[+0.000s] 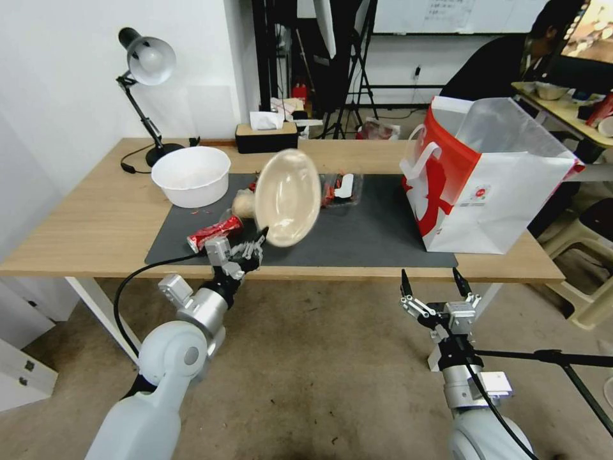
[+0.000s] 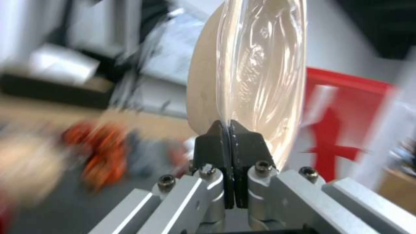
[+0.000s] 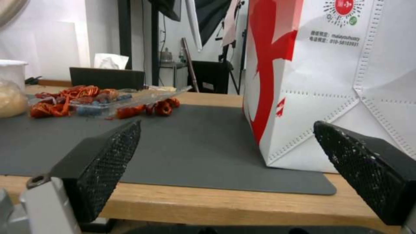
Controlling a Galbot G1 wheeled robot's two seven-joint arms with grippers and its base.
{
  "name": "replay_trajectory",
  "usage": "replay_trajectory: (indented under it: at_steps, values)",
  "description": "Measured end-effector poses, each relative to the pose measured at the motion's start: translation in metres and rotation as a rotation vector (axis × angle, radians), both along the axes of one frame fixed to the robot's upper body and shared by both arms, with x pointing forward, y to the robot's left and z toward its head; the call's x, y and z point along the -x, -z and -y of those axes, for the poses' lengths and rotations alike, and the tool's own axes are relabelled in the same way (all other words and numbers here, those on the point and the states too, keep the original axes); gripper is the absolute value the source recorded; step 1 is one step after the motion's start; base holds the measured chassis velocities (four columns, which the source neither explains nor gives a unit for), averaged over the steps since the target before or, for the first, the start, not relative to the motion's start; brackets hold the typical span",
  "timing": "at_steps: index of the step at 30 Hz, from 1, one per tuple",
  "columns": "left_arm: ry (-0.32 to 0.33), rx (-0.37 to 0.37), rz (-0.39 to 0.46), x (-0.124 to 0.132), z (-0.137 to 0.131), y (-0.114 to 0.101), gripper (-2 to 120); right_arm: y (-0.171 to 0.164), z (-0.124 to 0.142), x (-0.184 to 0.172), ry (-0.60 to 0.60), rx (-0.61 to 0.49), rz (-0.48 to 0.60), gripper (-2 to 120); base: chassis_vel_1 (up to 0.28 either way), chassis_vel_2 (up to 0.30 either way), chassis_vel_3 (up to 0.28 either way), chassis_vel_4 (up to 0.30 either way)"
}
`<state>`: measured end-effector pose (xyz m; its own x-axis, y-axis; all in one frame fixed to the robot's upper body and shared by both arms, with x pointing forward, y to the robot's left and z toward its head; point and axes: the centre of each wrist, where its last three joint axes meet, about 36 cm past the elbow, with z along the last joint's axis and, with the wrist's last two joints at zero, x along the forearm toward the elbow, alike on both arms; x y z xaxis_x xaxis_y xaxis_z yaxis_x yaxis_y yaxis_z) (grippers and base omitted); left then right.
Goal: Pick up the trash from the table and place it into the takeout bag.
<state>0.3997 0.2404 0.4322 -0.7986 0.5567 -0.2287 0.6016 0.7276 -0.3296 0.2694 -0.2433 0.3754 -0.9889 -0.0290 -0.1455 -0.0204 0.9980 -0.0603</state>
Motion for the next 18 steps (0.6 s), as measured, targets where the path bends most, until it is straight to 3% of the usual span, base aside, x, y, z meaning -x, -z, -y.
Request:
replay_trajectory:
  at_steps: [1,2,5,9,11,13,18]
  values:
    - [0.048,-0.041,0.071,-0.013,-0.005,-0.003,0,0.001,0.000,0.001,0.003,0.002,0.000,100,0.000,0.000,0.000,0.000]
    - [0.048,-0.041,0.071,-0.013,-0.005,-0.003,0,0.001,0.000,0.001,0.003,0.002,0.000,100,0.000,0.000,0.000,0.000]
    - [0.115,-0.120,0.152,-0.045,-0.015,-0.016,0,0.003,-0.001,0.003,0.009,0.007,-0.001,100,0.000,0.000,0.000,0.000]
    - [0.164,-0.158,0.181,-0.071,-0.019,-0.030,0,0.003,-0.002,0.002,0.013,0.011,0.004,100,0.000,0.000,0.000,0.000]
    - [0.219,-0.181,0.189,-0.094,-0.013,-0.041,0,0.003,-0.003,-0.001,0.017,0.016,0.010,100,0.000,0.000,0.000,0.000]
    - [0.236,-0.189,0.190,-0.101,-0.009,-0.043,0,0.003,-0.003,-0.002,0.018,0.017,0.012,100,0.000,0.000,0.000,0.000]
    - [0.315,-0.219,0.221,-0.153,0.020,-0.073,0,0.006,-0.001,-0.009,0.025,0.022,0.020,100,0.000,0.000,0.000,0.000]
